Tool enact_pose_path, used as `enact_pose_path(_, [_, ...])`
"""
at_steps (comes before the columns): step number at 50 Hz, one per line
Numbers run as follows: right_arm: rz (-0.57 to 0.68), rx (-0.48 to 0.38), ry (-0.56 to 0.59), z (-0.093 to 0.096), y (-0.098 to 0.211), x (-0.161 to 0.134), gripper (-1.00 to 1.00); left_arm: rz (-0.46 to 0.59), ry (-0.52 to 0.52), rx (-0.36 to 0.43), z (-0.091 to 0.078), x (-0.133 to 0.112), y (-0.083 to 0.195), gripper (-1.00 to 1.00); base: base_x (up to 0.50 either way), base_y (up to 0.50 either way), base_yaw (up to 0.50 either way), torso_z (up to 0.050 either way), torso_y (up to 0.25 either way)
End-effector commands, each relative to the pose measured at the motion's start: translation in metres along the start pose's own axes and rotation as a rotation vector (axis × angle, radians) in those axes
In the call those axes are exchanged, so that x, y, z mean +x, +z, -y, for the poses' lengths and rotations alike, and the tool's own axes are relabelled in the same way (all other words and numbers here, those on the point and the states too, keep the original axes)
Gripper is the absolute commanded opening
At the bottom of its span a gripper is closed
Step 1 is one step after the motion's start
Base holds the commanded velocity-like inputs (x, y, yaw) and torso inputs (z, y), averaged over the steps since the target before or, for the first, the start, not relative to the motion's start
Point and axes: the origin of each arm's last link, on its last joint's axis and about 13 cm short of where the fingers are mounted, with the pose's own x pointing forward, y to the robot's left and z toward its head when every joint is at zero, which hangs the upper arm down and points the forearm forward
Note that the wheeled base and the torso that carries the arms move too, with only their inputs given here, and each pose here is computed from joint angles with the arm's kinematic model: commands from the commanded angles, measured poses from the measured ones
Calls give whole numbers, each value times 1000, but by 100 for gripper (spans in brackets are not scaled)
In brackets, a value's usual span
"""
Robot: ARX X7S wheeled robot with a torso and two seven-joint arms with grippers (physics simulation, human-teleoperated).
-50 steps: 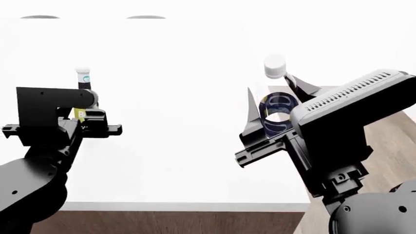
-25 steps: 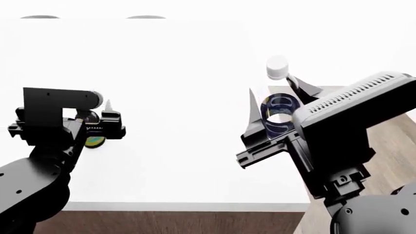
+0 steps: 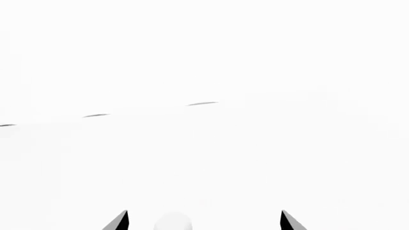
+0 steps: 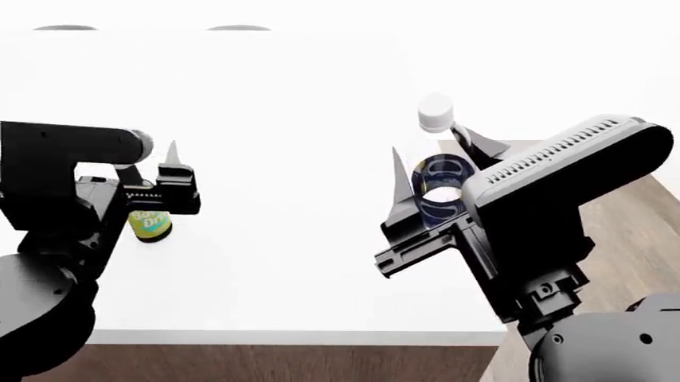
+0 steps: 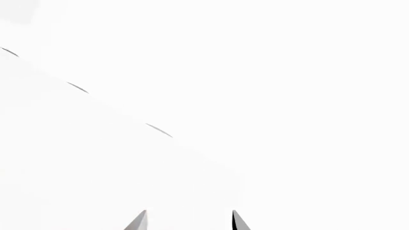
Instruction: Move the drinks to the dining counter.
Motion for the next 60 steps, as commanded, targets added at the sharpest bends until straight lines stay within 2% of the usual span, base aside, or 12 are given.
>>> enact_pose_path(1, [35,3,39,-4,4,9,-100,129,-38,22,5,-31,36,100,0,0,0,0,0])
enact_pose_path(6, [34,31,58,-5,1,16,-100,186,-57,35,8,-44,52,100,0,0,0,0,0])
enact_pose_path(17, [5,129,75,-5,-21,42,-100,207,-73,49,10,-52,56,100,0,0,0,0,0])
enact_pose_path(18, [3,166,85,-6,-23,45,-100,210,-74,51,10,-52,57,100,0,0,0,0,0])
enact_pose_path(26, [33,241,88,-4,-18,51,-100,208,-76,51,10,-52,55,100,0,0,0,0,1])
enact_pose_path(33, [-32,344,114,-10,-38,54,-100,212,-82,52,11,-53,55,100,0,0,0,1,0])
enact_pose_path(44, [-92,353,125,-21,-66,49,-100,218,-84,49,10,-55,57,100,0,0,0,0,1])
enact_pose_path(51, [-84,364,128,-21,-69,46,-100,219,-84,46,10,-55,58,100,0,0,0,0,0])
enact_pose_path(60, [-82,330,133,-22,-70,42,-100,219,-96,41,12,-53,56,100,0,0,0,0,1])
